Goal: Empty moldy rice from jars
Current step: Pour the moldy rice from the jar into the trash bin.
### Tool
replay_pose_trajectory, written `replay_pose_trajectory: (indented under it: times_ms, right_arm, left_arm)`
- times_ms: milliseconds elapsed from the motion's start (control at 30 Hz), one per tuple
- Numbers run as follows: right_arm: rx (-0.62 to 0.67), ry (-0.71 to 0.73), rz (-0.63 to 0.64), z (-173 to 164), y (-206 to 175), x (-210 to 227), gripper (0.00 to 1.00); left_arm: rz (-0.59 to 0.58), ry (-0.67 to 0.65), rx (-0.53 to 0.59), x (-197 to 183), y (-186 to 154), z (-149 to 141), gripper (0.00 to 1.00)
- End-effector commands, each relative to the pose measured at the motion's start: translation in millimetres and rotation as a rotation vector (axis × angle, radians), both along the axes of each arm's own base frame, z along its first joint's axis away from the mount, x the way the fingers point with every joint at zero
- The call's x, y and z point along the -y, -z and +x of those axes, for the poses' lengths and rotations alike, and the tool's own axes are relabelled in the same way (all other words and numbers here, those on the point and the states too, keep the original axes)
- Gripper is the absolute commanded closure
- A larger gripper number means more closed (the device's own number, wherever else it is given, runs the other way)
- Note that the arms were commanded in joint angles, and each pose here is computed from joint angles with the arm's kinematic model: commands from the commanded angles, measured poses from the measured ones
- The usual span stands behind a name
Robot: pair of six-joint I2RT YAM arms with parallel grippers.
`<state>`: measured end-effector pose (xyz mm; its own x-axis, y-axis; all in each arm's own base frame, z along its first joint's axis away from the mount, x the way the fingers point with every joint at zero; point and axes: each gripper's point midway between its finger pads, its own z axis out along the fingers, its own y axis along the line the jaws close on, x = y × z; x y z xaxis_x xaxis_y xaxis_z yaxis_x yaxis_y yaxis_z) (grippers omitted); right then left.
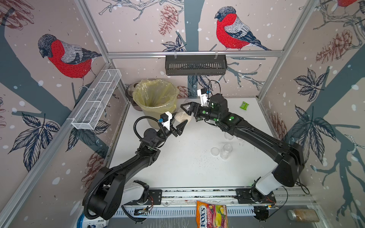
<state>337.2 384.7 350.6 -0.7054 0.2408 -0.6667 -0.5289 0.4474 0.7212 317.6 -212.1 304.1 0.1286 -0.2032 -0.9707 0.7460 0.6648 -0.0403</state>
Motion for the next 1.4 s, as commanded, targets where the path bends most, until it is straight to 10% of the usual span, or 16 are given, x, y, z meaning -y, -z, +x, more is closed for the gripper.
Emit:
replay_pose_trajectory:
  times_ms: [0, 1367]
  right_arm:
    - [0.045, -0.001, 0.019, 4, -11, -1, 0.03]
    - [0.017, -0.084, 0.107, 17, -32, -29, 0.00]
  left_arm:
    - [0.004, -0.042, 0.009, -7, -4, 5, 0.40]
    - [-0.014, -0.170, 0.060, -45, -29, 8, 0.57]
